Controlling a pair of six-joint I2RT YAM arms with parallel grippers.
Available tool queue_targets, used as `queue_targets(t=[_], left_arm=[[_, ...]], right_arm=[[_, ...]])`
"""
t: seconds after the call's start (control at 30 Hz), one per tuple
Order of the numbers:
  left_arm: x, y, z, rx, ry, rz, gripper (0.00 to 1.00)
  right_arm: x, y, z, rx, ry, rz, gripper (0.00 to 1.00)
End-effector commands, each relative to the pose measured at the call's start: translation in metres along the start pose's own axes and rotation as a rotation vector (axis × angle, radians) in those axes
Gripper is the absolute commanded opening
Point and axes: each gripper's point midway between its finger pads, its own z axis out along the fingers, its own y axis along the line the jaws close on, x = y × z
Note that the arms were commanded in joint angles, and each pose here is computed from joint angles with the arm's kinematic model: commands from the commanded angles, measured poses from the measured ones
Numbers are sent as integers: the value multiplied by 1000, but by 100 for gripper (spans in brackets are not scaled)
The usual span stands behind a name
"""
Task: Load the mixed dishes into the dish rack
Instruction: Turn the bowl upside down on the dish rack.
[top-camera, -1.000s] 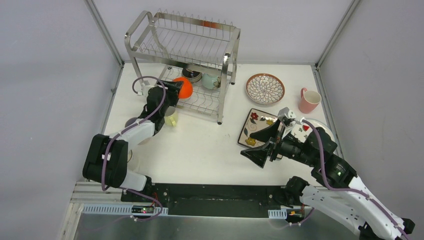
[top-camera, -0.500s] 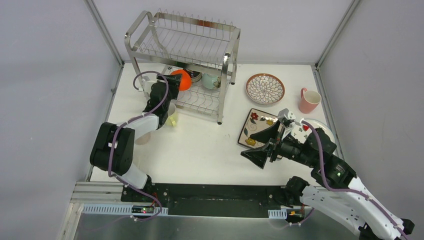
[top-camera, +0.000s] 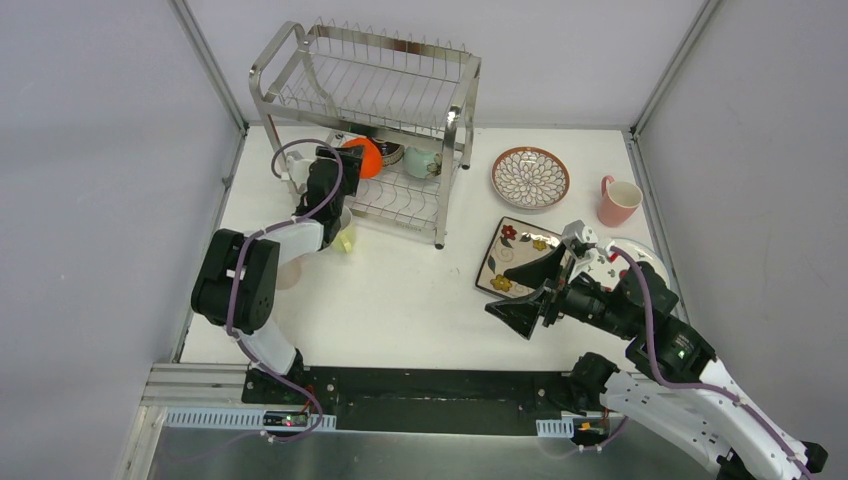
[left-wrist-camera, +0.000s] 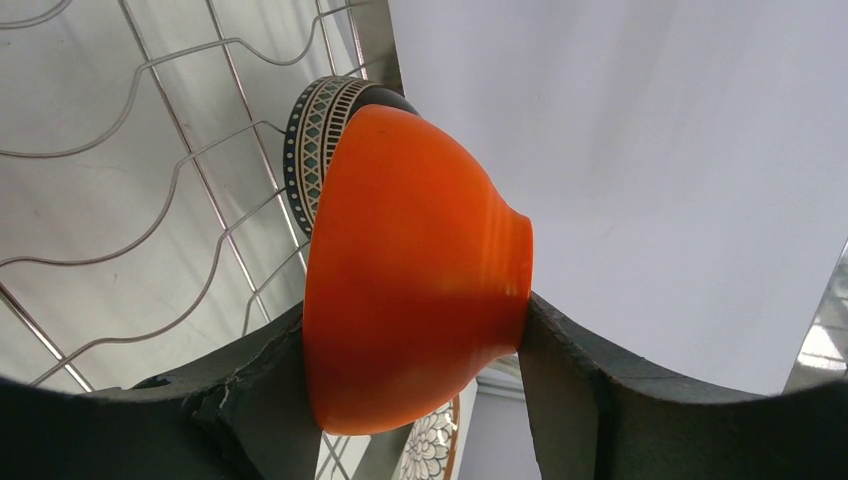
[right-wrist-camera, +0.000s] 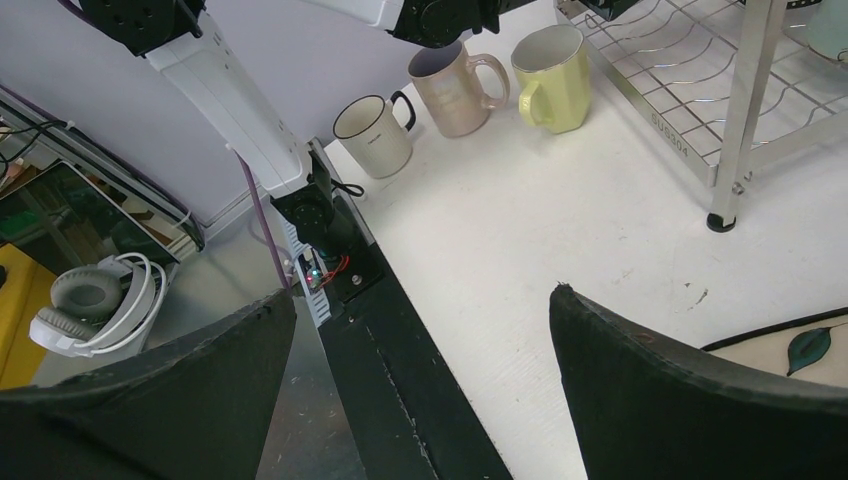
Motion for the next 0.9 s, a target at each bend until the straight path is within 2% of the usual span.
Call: queue_targets(t=[0.0,0.3,0.43,0.87], left_arm=[[-18,-43,8,107,-77,-53,36],[-31,-37,21,75,-135,-22,37],[-35,-38,21,50,-153,39,40],[-34,4,33,-30,-151,37,40]], right_arm=[[-8,0,-1,5,-31,-4,100],[-3,-8,-14,58,-37,-11,100],[-10,-8,-20,73,-59,-22,100],[-9,-10,-16,89,-36,-5,100]])
